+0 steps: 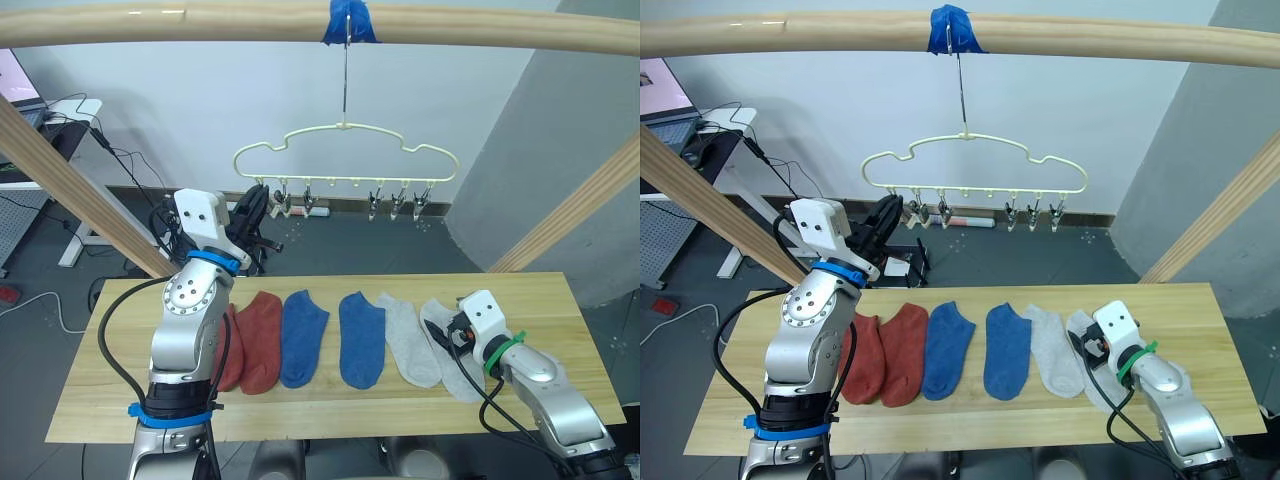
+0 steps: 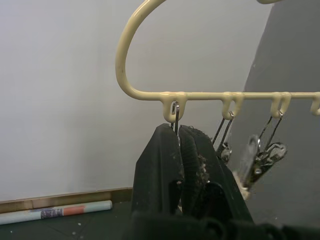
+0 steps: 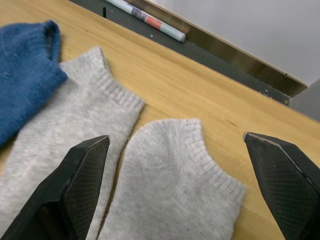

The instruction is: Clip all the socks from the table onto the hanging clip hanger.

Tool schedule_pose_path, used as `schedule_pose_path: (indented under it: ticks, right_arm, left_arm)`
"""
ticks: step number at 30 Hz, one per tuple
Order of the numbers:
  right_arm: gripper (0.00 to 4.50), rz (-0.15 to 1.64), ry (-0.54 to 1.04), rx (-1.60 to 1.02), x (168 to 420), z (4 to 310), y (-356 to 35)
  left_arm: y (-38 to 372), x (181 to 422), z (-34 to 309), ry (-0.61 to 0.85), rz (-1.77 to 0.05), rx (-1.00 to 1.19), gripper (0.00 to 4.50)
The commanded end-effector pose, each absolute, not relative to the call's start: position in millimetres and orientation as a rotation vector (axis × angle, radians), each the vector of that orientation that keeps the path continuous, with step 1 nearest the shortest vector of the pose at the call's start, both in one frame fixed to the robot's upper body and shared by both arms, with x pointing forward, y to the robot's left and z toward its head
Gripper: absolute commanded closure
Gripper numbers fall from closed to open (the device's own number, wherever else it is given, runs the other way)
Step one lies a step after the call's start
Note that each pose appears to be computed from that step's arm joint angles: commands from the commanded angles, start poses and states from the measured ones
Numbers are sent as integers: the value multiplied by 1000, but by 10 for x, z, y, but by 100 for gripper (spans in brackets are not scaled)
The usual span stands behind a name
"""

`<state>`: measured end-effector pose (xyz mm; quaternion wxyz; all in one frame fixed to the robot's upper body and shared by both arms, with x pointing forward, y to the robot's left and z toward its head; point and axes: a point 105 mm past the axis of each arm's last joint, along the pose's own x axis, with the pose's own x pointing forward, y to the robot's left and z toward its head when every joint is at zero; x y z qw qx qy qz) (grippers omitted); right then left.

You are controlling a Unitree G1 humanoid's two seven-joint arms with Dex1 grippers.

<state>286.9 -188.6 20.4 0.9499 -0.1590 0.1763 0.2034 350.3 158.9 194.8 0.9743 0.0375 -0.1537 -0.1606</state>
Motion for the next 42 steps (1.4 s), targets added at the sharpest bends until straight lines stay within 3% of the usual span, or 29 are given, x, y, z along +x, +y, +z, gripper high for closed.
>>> schedule_pose_path:
  ticks: [1,13,17,27,28,32,37,42]
  right_arm:
    - [0,366,391,-294,2872,92,-1954]
    - [0,287,551,-144,2772,-259,-2006]
    - [91,276,552,-140,2783,-271,-2031]
    - [431,342,510,-201,2794,-152,-2089]
    - [447,368,486,-222,2814,-80,-2077]
    - [447,448,418,-278,2866,133,-2006]
    - [447,750,138,-332,2960,923,-1184]
    - [447,890,24,-315,2885,1234,-654]
  left_arm:
    - [1547,3418,2127,-374,-352,87,449]
    - [1575,3408,2136,-364,-354,88,449]
    - [1566,3396,2123,-350,-380,68,450]
    - [1629,3346,2124,-291,-485,17,450]
    - [1615,3335,2137,-286,-503,-2,450]
    - [1583,3307,2170,-270,-543,-52,450]
    - [1523,3215,2233,-210,-649,-212,450]
    - [1502,3190,2271,-186,-661,-268,450]
